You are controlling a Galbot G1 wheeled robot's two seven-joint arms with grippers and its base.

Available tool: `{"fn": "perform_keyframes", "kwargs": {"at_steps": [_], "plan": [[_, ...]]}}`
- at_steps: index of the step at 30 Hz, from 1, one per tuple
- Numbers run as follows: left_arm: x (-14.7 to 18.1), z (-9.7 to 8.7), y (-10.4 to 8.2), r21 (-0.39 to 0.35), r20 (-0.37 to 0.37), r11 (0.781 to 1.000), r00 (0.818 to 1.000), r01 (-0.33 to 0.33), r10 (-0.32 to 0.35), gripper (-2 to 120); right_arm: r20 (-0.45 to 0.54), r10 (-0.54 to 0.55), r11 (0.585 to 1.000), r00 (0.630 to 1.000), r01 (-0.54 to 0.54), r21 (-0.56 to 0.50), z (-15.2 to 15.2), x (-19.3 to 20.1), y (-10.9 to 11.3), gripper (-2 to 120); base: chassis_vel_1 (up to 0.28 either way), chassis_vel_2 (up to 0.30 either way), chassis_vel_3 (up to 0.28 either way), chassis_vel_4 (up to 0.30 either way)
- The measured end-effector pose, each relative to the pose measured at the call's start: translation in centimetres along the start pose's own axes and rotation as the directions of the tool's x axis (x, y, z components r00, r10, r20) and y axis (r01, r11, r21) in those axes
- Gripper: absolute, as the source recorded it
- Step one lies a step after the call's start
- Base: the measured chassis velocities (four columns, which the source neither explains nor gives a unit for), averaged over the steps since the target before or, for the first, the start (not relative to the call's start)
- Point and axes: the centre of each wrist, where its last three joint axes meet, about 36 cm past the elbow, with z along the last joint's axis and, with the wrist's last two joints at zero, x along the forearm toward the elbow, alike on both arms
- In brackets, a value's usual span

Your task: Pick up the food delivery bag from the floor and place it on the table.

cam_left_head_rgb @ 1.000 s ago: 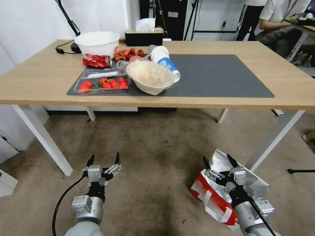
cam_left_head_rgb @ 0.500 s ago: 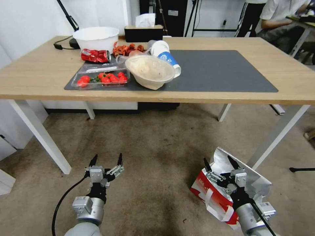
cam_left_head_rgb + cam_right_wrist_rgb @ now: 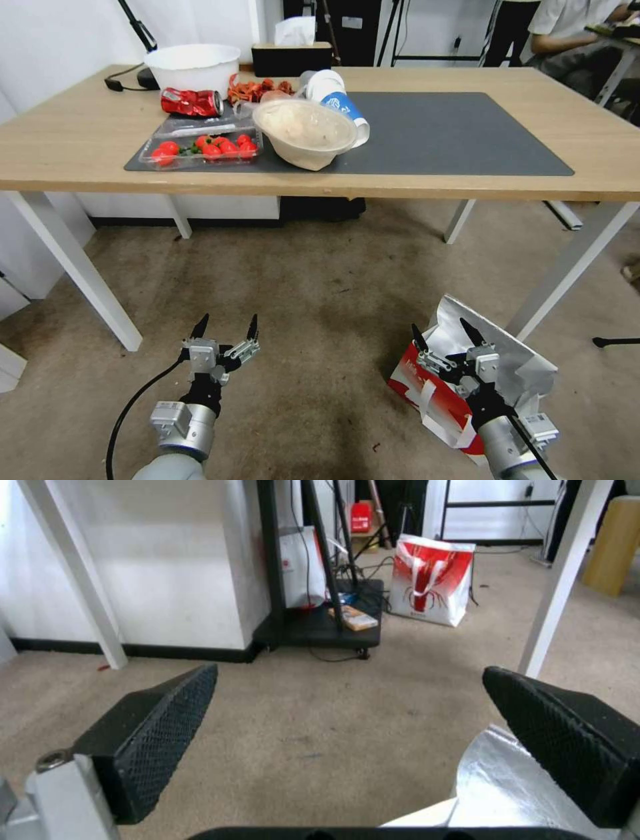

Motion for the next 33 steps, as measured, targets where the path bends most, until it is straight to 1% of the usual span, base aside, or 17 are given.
{"fn": "perform_keyframes", "kwargs": {"at_steps": [14,33], "plan": [[0.05,0.39,-0.08,0.002,0.003,1.000,1.000,0.007,-0.007,100,-0.008,0.002,1.000,1.000,-0.002,0.008,0.18,0.05,-0.57,100,0.000,0.000,0.000,0.000],[0.11,0.39,-0.05,0.000,0.004,1.000,1.000,0.010,-0.010,100,-0.014,0.006,1.000,1.000,-0.006,0.006,0.32,0.19,-0.55,100,0.000,0.000,0.000,0.000]]}}
